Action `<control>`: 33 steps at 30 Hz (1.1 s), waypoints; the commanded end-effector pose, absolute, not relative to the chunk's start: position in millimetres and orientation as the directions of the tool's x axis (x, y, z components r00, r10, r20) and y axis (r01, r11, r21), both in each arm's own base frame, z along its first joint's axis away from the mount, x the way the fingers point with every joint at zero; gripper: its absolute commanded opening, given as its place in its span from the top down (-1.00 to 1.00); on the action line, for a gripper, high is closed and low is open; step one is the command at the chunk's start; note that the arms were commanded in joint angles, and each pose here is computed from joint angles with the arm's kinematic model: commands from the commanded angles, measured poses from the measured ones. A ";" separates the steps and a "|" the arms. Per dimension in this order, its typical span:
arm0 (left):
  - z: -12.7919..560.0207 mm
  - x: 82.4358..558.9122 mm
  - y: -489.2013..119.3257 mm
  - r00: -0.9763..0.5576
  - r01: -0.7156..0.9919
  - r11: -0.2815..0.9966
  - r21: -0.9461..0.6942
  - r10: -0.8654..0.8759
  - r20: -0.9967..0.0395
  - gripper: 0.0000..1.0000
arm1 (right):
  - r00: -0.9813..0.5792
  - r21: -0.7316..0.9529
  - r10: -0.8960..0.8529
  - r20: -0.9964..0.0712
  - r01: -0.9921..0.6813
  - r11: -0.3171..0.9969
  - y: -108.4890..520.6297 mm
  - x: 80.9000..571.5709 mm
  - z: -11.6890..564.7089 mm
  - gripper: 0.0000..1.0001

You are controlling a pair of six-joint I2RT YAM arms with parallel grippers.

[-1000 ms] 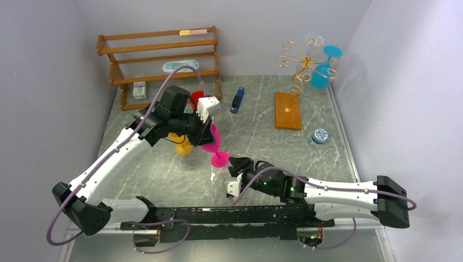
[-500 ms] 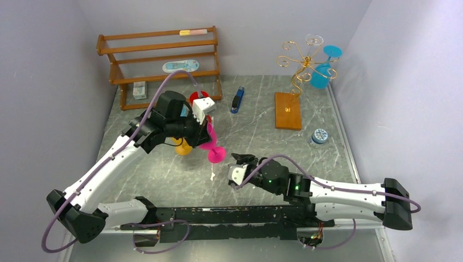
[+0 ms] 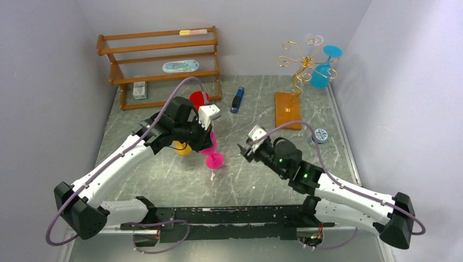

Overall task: Take the wine glass off the wine glass rack
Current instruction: Place the wine glass at the center of the board.

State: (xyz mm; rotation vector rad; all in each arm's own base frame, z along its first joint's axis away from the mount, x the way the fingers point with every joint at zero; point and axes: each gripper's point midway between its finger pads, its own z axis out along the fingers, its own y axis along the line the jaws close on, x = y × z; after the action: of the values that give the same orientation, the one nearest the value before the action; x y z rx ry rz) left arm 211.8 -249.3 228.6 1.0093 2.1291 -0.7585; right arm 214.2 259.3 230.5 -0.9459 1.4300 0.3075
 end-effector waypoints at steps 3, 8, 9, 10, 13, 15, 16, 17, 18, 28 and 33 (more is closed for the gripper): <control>223.5 222.3 -251.1 -0.441 0.816 0.557 -0.150 0.435 -0.785 0.90 | -0.010 -0.086 -0.127 -0.992 -0.682 0.726 246.0 237.0 251.7 -0.31; 224.5 230.5 -249.7 -0.423 0.797 0.592 -0.121 0.403 -0.811 0.90 | -0.106 0.106 0.048 -0.993 -0.638 0.762 240.6 250.1 273.2 -0.61; 222.6 231.8 -248.8 -0.422 0.794 0.597 -0.114 0.405 -0.811 0.90 | -0.130 0.143 0.079 -0.988 -0.624 0.768 239.3 252.2 274.9 -0.68; 221.1 233.0 -248.4 -0.420 0.792 0.601 -0.108 0.407 -0.811 0.90 | -0.147 0.165 0.093 -0.985 -0.612 0.774 237.1 256.1 276.2 -0.71; 219.1 236.9 -246.8 -0.411 0.782 0.616 -0.089 0.403 -0.818 0.90 | -0.206 0.199 0.093 -0.974 -0.590 0.782 234.0 263.7 276.4 -0.74; 217.1 237.8 -245.9 -0.394 0.782 0.619 -0.075 0.397 -0.829 0.90 | -0.229 0.203 0.084 -0.970 -0.572 0.795 230.7 270.2 275.7 -0.75; 217.6 238.3 -245.7 -0.383 0.781 0.620 -0.068 0.390 -0.837 0.90 | -0.237 0.206 0.085 -0.968 -0.552 0.808 226.4 275.2 276.7 -0.75; 217.1 237.7 -245.6 -0.374 0.782 0.620 -0.064 0.386 -0.843 0.90 | -0.251 0.210 0.084 -0.964 -0.530 0.821 221.2 278.5 276.5 -0.76; 217.4 237.9 -245.6 -0.364 0.782 0.620 -0.058 0.380 -0.850 0.90 | -0.260 0.222 0.099 -0.960 -0.500 0.837 214.5 283.1 279.3 -0.76; 215.9 248.3 -246.4 -0.273 0.746 0.662 0.071 0.402 -0.874 0.90 | -0.257 0.435 0.380 -0.888 -0.206 0.877 158.5 292.5 286.8 -0.64; 208.4 255.4 -243.4 -0.252 0.699 0.692 0.183 0.478 -0.841 0.90 | -0.264 0.470 0.415 -0.871 -0.203 0.859 159.5 289.7 289.4 -0.57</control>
State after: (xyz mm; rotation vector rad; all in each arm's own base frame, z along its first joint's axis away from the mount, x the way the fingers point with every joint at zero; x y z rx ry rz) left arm 236.2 -250.1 204.3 0.9505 1.9473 -0.4542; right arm 288.3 165.7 290.8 0.0672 1.7355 0.5812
